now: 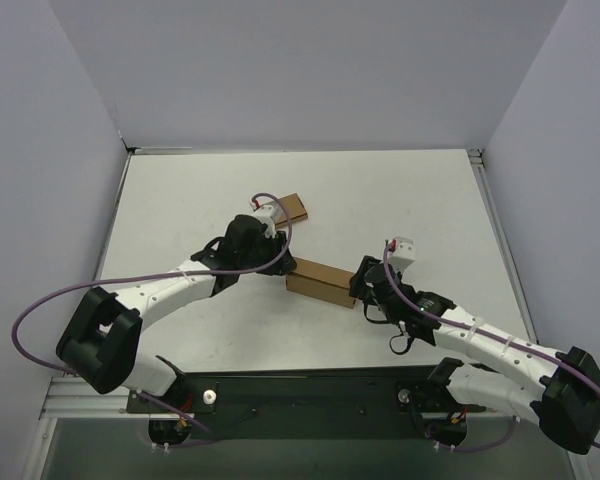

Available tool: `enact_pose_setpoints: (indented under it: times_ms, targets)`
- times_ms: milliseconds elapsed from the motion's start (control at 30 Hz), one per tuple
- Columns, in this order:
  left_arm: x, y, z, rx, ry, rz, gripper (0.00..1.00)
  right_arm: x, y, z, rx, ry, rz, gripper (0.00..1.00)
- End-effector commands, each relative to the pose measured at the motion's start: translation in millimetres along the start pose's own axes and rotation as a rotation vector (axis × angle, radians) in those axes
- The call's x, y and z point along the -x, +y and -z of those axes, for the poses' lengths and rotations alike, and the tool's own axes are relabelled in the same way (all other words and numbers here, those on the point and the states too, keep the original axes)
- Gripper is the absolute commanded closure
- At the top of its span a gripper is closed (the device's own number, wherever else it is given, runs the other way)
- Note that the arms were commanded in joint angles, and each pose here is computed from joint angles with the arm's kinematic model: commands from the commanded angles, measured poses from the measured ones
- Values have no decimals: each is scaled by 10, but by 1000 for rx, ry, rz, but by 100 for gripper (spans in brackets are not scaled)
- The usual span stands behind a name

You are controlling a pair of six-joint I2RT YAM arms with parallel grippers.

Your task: Fold the paper box

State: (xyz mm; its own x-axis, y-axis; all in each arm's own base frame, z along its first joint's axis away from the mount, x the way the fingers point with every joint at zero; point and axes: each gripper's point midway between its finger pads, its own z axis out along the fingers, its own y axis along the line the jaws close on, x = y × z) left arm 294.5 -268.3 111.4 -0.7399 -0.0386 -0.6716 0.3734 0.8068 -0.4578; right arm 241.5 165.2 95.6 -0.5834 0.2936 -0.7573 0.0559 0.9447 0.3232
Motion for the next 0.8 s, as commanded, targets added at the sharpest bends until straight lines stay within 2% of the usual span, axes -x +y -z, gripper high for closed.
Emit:
enact_pose_setpoints:
  times_ms: [0,133,200,300,767]
  targets:
    - [-101,157,22,78,18,-47,48,-162,-264,-31,-94,31,63,55]
    - [245,-32,87,49,-41,-73,45,42,-60,29,-38,22,101,53]
    - [352,-74,120,51,-51,-85,41,54,-13,46,-21,57,108,52]
    - [520,-126,175,41,-80,-85,39,170,70,87,12,56,79,50]
    - [360,-32,186,15,-66,-50,43,66,43,157,32,103,84,51]
